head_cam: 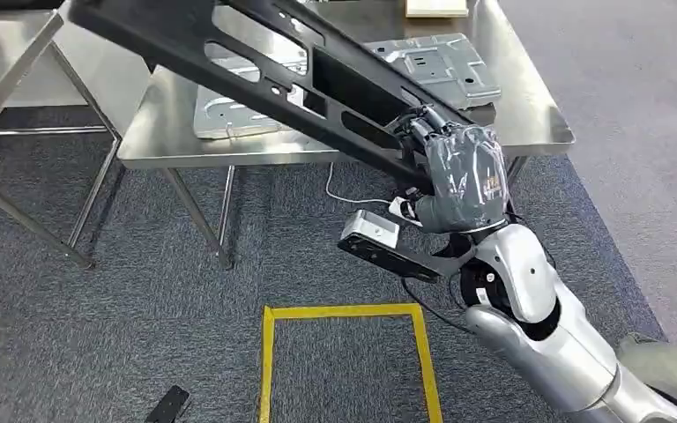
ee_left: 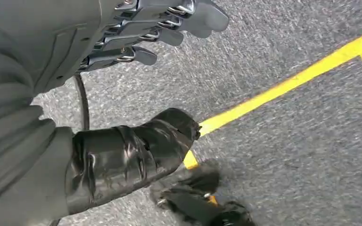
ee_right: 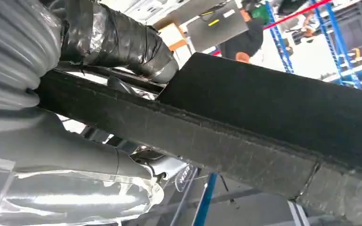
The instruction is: Take the parts from the cabinet and place them on the table.
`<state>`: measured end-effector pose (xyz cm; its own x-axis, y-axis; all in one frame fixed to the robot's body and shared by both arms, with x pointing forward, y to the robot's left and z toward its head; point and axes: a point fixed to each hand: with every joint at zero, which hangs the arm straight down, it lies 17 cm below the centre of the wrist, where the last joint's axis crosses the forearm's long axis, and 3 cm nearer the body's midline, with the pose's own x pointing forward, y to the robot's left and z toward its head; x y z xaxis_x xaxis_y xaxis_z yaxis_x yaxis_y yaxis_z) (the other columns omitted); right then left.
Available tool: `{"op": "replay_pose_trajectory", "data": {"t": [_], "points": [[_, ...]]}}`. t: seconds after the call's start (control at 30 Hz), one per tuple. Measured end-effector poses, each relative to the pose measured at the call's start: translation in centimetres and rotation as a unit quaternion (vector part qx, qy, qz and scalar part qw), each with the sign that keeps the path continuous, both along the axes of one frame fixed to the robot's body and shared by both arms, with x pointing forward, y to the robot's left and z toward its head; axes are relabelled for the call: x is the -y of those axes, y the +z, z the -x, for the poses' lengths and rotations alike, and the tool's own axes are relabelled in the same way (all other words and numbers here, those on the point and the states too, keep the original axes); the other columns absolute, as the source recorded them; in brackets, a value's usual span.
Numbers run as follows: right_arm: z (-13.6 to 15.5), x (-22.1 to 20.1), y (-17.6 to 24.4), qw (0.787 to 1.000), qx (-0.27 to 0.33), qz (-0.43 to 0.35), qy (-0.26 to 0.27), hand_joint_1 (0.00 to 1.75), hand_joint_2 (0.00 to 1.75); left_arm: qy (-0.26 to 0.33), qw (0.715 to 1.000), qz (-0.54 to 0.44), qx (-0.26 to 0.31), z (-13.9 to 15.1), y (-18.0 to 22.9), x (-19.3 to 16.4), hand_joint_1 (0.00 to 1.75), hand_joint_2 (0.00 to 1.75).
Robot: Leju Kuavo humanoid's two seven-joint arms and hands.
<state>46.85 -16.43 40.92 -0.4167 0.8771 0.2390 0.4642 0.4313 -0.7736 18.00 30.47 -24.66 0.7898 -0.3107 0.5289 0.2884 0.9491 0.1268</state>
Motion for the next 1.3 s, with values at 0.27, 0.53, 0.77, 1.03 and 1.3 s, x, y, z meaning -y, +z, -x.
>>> {"op": "replay_pose_trajectory", "data": {"t": [0.27,0.53,0.77,1.03,1.3], "points": [[-0.8,1.0,-0.6,1.000,-0.010,0.017,-0.016,1.75,1.75,0.004,1.000,-0.006,-0.002,0.2,-0.1,-0.6,0.00,1.75],[-2.2,3.4,-1.6,0.997,-0.031,0.046,-0.047,1.75,1.75,0.007,1.000,-0.007,-0.003,0.1,-0.1,-0.9,0.00,1.75],[-3.4,5.2,-1.2,0.994,-0.039,0.072,-0.072,1.75,1.75,0.006,1.000,-0.009,-0.003,-0.2,0.0,-0.9,0.00,1.75],[-4.7,6.5,-1.7,0.990,-0.051,0.092,-0.092,1.75,1.75,0.003,1.000,-0.011,-0.005,-0.2,0.0,-1.0,0.00,1.75],[-5.4,7.1,-1.8,0.987,-0.052,0.114,-0.105,1.75,1.75,0.002,1.000,-0.014,-0.004,-0.4,0.0,-1.2,0.00,1.75]]}}
